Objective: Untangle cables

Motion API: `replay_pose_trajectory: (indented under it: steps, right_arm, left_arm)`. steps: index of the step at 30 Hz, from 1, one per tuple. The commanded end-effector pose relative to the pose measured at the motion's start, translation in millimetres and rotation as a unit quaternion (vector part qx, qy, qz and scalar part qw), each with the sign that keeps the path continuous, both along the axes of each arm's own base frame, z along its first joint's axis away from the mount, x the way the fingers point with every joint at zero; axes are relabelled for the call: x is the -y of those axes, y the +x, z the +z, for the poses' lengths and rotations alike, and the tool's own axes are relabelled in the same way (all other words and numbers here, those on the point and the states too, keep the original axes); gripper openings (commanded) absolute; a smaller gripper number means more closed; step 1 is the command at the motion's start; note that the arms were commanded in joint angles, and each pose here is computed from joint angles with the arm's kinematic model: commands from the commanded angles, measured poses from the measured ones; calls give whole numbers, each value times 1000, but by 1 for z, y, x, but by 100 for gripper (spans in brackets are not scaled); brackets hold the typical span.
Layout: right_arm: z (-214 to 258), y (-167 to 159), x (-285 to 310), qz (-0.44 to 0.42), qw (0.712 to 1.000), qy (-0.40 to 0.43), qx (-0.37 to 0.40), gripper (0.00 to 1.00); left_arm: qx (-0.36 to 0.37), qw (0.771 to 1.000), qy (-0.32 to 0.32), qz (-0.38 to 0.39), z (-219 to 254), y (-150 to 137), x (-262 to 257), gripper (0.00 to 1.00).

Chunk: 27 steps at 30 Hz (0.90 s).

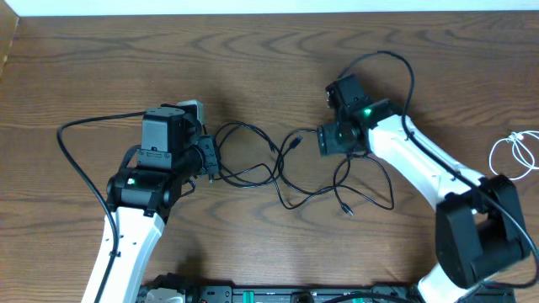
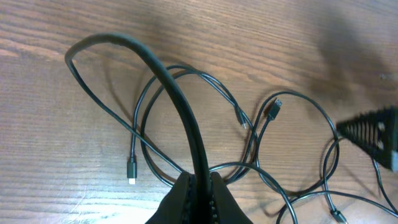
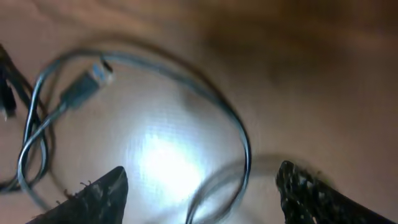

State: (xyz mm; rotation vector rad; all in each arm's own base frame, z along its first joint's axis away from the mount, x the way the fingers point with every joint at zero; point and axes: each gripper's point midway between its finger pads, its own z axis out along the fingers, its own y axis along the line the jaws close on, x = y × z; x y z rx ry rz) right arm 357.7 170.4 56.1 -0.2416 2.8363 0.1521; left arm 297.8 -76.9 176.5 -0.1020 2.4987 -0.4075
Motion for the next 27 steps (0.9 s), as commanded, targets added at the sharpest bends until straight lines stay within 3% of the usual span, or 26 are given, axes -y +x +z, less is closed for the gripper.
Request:
replay_pose_trajectory:
  steps: [1, 14, 16, 19, 21, 24, 27]
  right_arm:
    - [-21, 3, -2, 77, 997, -30, 2, 72]
    - [-56, 21, -32, 176, 983, -32, 34, 69]
    - [-56, 22, -33, 176, 983, -31, 37, 59]
    - [-56, 24, -29, 172, 984, -40, 39, 27]
    - [-57, 23, -24, 168, 984, -52, 36, 15]
    - [-59, 23, -9, 148, 985, -78, 28, 2]
    - [-58, 25, 9, 103, 990, -92, 19, 1]
  left_arm:
    - [4, 1000, 10, -3, 2, 2, -2, 8]
    - [4, 1000, 10, -3, 2, 2, -2, 8]
    - [4, 1000, 10, -3, 2, 2, -2, 8]
    - [4, 1000, 10, -3, 2, 3, -2, 8]
    - [4, 1000, 10, -3, 2, 2, -2, 8]
    - [4, 1000, 10, -3, 2, 2, -2, 8]
    - [4, 1000, 10, -3, 2, 2, -2, 8]
